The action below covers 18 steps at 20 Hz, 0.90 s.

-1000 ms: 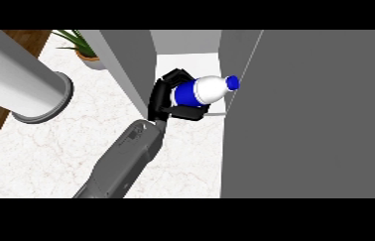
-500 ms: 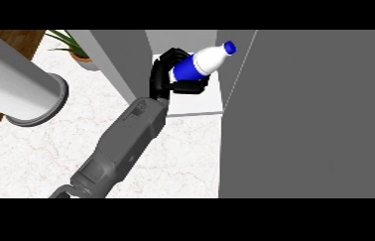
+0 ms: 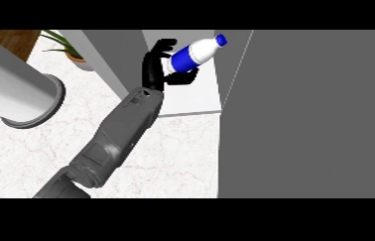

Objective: Pick up the bottled water, place it into the cabinet and close the cabinet

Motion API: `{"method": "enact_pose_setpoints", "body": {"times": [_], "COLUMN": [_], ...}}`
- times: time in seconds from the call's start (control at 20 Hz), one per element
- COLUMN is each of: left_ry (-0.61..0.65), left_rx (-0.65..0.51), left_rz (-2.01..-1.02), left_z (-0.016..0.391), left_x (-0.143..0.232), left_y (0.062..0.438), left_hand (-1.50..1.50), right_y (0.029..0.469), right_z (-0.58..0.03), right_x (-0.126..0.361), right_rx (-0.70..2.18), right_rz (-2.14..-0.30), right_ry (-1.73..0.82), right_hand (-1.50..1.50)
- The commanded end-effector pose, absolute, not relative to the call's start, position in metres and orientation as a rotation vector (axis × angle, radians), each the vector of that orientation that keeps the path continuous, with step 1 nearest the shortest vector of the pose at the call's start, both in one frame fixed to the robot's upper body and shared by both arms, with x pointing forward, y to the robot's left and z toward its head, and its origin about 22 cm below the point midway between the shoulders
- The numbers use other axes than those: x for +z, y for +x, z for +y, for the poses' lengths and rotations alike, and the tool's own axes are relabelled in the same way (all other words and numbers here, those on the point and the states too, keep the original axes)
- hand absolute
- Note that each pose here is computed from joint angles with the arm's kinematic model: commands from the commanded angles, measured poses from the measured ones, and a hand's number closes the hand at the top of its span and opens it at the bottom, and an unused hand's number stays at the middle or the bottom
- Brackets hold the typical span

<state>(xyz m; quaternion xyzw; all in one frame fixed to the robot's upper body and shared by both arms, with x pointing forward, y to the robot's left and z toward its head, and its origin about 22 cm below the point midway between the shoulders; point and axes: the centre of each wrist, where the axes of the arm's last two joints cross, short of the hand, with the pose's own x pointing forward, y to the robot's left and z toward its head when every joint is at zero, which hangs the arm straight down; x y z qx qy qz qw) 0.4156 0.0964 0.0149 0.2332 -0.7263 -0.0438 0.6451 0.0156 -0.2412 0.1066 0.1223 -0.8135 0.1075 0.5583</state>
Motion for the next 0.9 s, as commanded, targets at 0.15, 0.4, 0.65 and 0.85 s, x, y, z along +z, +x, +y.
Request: {"method": "enact_pose_setpoints", "body": {"times": [0.15,0.4,0.65,0.85], "left_ry": [0.674,0.461,0.162,0.043], "left_rx": [-0.094,-0.009,0.114,0.108], "left_rz": [-1.665,-1.811,-1.977,-1.963], "left_z": [0.098,0.095,0.076,0.078], "left_x": [0.036,0.043,0.068,0.064], "left_y": [0.431,0.430,0.433,0.431], "left_hand": [-1.50,-1.50,1.50,1.50], "right_y": [0.017,0.016,0.022,0.015], "right_z": [-0.240,-0.243,-0.240,-0.233], "right_x": [0.128,0.111,0.117,0.109], "right_rx": [0.224,0.207,0.240,0.229], "right_rz": [-1.931,-1.934,-1.954,-1.947], "right_ry": [0.336,0.344,0.345,0.375], "right_hand": [-1.50,-1.50,-1.50,-1.50]}}
